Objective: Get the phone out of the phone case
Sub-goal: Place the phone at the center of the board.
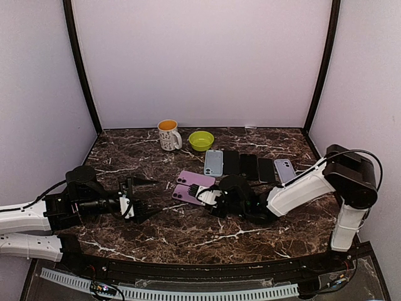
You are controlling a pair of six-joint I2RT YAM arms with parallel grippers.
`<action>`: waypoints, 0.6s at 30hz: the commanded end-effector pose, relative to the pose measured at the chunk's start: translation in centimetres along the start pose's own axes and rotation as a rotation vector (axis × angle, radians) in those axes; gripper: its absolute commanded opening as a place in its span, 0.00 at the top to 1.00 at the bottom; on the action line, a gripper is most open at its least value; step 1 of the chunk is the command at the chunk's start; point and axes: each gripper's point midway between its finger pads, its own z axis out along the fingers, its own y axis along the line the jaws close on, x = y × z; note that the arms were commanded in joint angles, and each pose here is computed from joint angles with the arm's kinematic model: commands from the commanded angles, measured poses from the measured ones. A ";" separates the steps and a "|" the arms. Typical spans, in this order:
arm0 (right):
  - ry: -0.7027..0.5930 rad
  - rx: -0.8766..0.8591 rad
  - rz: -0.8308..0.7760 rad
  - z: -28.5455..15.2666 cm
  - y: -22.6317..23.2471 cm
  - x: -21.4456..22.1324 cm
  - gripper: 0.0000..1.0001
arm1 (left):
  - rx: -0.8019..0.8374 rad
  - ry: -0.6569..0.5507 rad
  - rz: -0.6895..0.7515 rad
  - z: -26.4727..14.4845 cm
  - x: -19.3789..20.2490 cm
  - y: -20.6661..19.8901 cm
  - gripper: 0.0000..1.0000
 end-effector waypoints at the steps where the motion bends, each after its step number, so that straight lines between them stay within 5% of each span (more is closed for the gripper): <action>1: -0.012 0.018 0.061 -1.3 -0.9 -0.3 0.62 | -0.010 0.003 -0.001 -0.1 0.2 0.0 0.23; 11: -0.086 0.138 0.290 -5.2 -7.6 -1.8 0.58 | -0.068 0.047 -0.020 -0.2 1.1 1.1 0.23; 18: -0.115 0.266 0.489 -8.6 -15.1 0.3 0.41 | -0.231 0.109 -0.171 -0.8 3.2 5.0 0.20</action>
